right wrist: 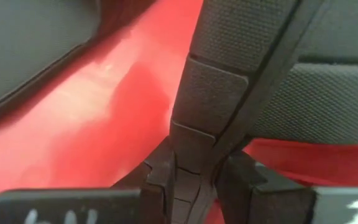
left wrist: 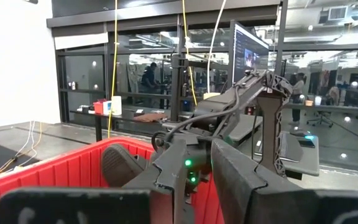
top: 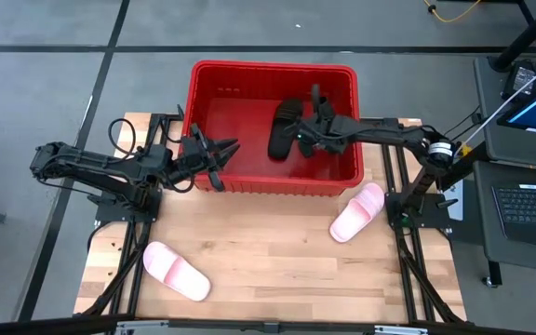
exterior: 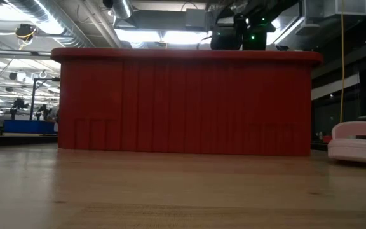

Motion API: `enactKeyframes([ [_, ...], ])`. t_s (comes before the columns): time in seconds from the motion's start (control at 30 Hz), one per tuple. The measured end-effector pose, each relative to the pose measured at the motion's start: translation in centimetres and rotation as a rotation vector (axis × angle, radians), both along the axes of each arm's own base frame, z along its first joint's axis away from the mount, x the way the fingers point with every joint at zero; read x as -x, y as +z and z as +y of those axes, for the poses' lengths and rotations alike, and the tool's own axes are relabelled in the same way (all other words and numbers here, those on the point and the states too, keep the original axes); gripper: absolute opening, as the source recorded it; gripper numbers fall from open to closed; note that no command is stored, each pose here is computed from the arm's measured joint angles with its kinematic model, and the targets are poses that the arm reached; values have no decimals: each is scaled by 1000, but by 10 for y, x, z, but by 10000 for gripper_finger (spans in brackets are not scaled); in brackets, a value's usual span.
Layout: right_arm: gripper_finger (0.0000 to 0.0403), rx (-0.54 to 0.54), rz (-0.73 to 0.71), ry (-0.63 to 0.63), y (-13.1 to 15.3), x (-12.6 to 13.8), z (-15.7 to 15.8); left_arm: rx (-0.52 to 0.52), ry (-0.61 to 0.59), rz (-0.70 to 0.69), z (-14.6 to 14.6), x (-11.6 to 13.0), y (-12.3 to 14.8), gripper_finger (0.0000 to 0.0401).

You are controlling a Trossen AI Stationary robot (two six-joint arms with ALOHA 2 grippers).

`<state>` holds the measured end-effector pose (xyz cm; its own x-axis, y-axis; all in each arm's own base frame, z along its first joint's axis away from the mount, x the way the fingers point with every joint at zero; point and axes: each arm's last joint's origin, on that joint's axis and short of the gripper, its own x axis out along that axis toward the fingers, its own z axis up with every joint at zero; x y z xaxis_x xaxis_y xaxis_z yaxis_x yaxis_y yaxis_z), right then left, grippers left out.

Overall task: Pick and place slides into bin
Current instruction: Put the black slide into the red bin

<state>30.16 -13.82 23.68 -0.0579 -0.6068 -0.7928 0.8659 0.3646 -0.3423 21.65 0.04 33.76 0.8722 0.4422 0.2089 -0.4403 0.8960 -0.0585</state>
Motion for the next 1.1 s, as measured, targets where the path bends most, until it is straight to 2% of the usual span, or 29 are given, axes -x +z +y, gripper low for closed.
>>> enactKeyframes([
  [0.57,89,-20,-37,-45,0,3,-8,-3,-4,1,0,0,0,70],
  [0.73,166,-15,-46,-55,0,3,-8,-8,-22,0,-1,0,0,70],
  [0.8,185,-13,-56,-66,1,3,-8,-12,-39,0,-1,0,0,70],
  [1.1,200,0,-94,-66,1,-1,-9,-15,-51,-1,-1,-1,0,70],
])
